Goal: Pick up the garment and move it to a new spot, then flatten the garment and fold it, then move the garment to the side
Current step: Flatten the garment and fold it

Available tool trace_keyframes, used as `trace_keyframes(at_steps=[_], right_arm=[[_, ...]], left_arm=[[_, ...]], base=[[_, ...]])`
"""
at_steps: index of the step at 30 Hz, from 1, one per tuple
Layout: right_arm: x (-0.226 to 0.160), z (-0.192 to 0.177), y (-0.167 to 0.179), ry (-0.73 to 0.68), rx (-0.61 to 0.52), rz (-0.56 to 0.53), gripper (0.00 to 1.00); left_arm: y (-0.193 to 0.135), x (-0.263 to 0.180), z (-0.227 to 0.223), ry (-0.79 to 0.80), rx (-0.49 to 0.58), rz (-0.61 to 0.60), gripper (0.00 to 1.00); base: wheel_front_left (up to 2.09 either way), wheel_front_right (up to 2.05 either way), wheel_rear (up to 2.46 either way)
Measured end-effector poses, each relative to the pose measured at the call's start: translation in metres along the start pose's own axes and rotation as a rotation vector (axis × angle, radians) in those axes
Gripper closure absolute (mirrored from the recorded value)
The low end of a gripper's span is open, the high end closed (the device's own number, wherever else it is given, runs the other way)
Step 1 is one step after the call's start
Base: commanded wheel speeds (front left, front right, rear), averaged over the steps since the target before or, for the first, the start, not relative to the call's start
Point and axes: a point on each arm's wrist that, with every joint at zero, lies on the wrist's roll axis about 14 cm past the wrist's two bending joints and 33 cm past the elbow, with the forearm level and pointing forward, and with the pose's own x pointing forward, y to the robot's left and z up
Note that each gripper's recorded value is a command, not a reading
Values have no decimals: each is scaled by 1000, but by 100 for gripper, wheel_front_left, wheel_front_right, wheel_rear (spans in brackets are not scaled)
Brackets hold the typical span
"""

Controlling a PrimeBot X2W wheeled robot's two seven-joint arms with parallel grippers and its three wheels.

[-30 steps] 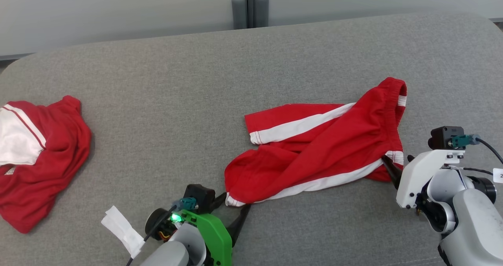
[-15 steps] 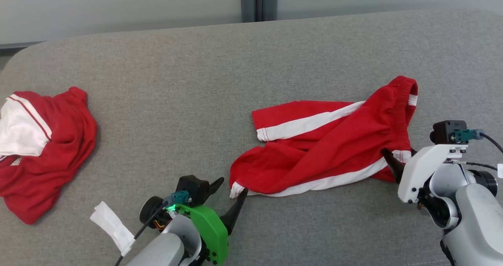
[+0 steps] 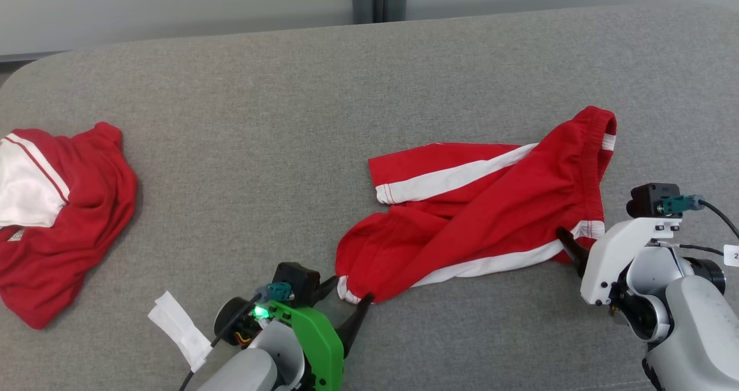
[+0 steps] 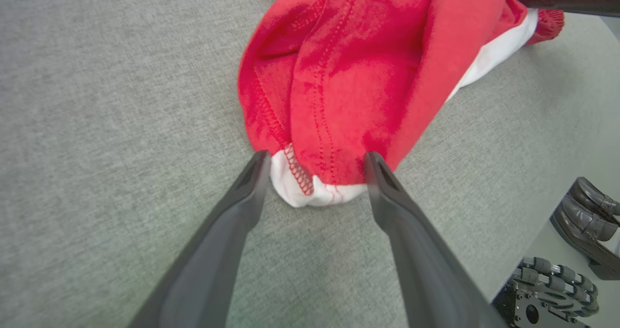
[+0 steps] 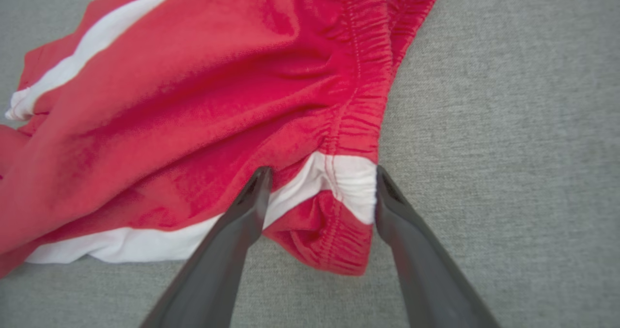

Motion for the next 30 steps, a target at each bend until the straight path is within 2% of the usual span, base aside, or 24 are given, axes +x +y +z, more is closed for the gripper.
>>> trace_keyframes(at_steps=[7,9,10,12,13,15,16,17,22,26,30], right_arm=[[2,-1,1,11,-1,3,0],[3,-1,1,11,-1,4,0],[3,-1,2,11,-3,4,0],[3,3,1,-6,-13,1,13],[3,5,1,-13,-17,0,31],[3,7,1,-23,-27,-4,47],[3,9,1,-30,-29,-6,70],[2,11,2,-37,-33,-6,100],[-2,15,1,-64,-53,-14,100],[-9,31,6,-127,-68,-4,100],[-22,58,15,-241,-88,19,100]], left_arm=[[0,-4,-11,57,-25,4,0],[-2,-4,-12,63,-26,1,3],[-2,-4,-12,66,-26,0,18],[-2,-4,-13,69,-24,-1,54],[-2,-4,-14,74,-22,-2,80],[-3,-3,-14,71,-14,-5,96],[-4,-2,-13,69,-10,-9,100],[-5,-1,-11,57,-7,-12,100],[-5,3,7,-21,6,-14,100],[-8,2,35,-149,11,-20,100],[-19,-6,74,-311,-34,-60,100]], base=[[0,0,0],[0,0,0],[0,0,0],[0,0,0],[0,0,0],[0,0,0],[0,0,0],[0,0,0],[0,0,0],[0,0,0],[0,0,0]])
